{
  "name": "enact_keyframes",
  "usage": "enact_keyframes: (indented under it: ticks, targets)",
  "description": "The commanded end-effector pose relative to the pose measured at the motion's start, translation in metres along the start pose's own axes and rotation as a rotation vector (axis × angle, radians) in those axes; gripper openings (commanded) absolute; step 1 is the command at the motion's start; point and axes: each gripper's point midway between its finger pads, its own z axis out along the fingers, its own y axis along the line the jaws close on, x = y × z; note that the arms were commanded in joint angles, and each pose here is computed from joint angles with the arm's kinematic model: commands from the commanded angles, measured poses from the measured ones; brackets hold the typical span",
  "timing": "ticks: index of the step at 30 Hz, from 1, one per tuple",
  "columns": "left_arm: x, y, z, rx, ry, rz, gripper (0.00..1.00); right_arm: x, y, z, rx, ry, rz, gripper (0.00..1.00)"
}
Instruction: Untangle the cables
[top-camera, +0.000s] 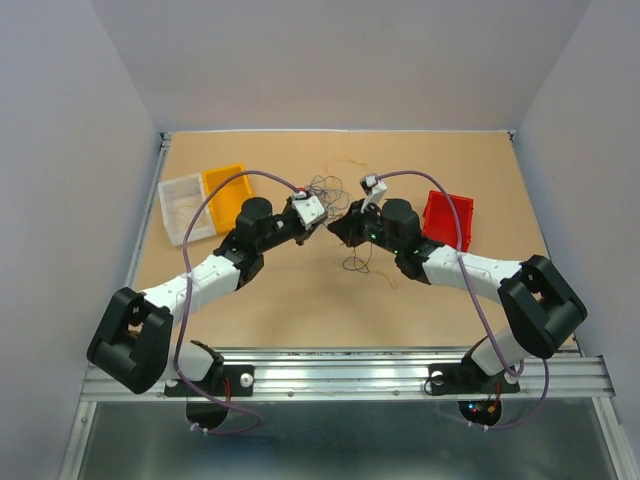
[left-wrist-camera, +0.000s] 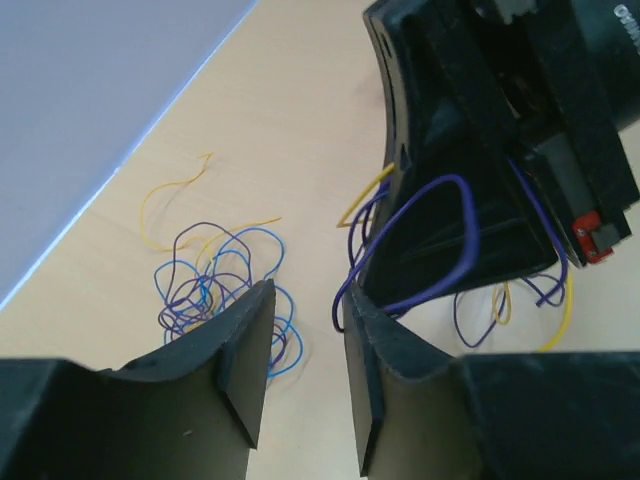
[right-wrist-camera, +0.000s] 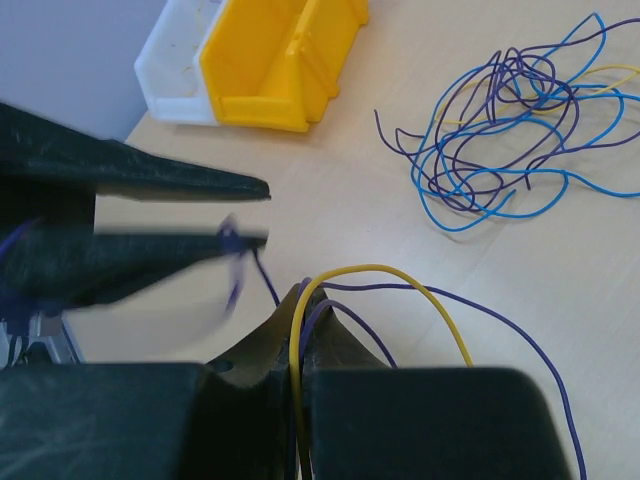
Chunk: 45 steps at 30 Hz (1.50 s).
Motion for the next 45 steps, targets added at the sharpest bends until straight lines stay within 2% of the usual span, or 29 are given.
enact_keyframes:
  ticks: [1, 3, 4, 5, 7, 8, 11, 13, 17, 20, 24, 28, 34, 39, 40, 41, 42, 45]
  targets:
    - [-0.029, 0.033, 0.004, -0.148, -0.074, 0.035, 0.19, -0.04, 0.035, 0.002, -0.105, -0.107, -0.029, 0.01]
    - [-0.022, 0.039, 0.003, -0.185, -0.05, 0.032, 0.0, -0.04, 0.035, 0.002, -0.105, -0.107, -0.029, 0.07]
    - [-0.019, 0.038, 0.002, -0.19, -0.042, 0.029, 0.0, -0.039, 0.034, 0.002, -0.103, -0.105, -0.028, 0.14]
    - [-0.015, 0.039, 0.001, -0.197, -0.032, 0.025, 0.0, -0.039, 0.034, 0.001, -0.1, -0.107, -0.029, 0.33]
    - [-0.009, 0.051, -0.003, -0.271, -0.006, -0.001, 0.0, -0.039, 0.031, 0.0, -0.085, -0.106, -0.038, 0.52]
    - [-0.008, 0.056, -0.005, -0.298, 0.001, -0.01, 0.0, -0.042, 0.028, -0.003, -0.062, -0.119, -0.042, 0.67]
    - [-0.005, 0.075, -0.016, -0.366, 0.004, -0.051, 0.0, -0.04, 0.018, -0.009, -0.003, -0.113, -0.063, 0.84]
    - [-0.008, 0.088, -0.026, -0.405, -0.004, -0.083, 0.0, -0.038, 0.012, -0.015, 0.03, -0.103, -0.086, 0.89]
    - [-0.021, 0.088, -0.037, -0.393, -0.031, -0.084, 0.0, -0.041, 0.006, -0.03, 0.076, -0.119, -0.117, 0.93]
    - [-0.028, 0.073, -0.036, -0.312, -0.045, -0.082, 0.0, -0.039, 0.003, -0.031, 0.081, -0.117, -0.141, 0.94]
    - [-0.04, 0.068, -0.042, -0.289, -0.066, -0.084, 0.0, -0.031, -0.001, -0.016, 0.073, -0.086, -0.162, 0.93]
    - [-0.046, 0.064, -0.046, -0.273, -0.079, -0.086, 0.0, -0.022, -0.004, 0.008, 0.054, -0.042, -0.162, 0.82]
    - [-0.055, 0.066, -0.053, -0.294, -0.098, -0.091, 0.0, -0.009, -0.006, 0.035, 0.024, 0.01, -0.152, 0.77]
    - [-0.061, 0.076, -0.062, -0.359, -0.109, -0.108, 0.0, 0.001, -0.005, 0.047, -0.001, 0.065, -0.144, 0.6]
    - [-0.062, 0.079, -0.064, -0.378, -0.113, -0.114, 0.0, 0.003, -0.008, 0.049, 0.009, 0.076, -0.14, 0.54]
    - [-0.06, 0.087, -0.068, -0.414, -0.109, -0.122, 0.0, 0.004, -0.01, 0.051, 0.021, 0.089, -0.136, 0.44]
    - [-0.06, 0.091, -0.071, -0.434, -0.113, -0.14, 0.0, 0.005, -0.012, 0.051, 0.03, 0.094, -0.132, 0.4]
    - [-0.056, 0.11, -0.081, -0.484, -0.116, -0.184, 0.0, 0.007, -0.012, 0.049, 0.038, 0.113, -0.127, 0.38]
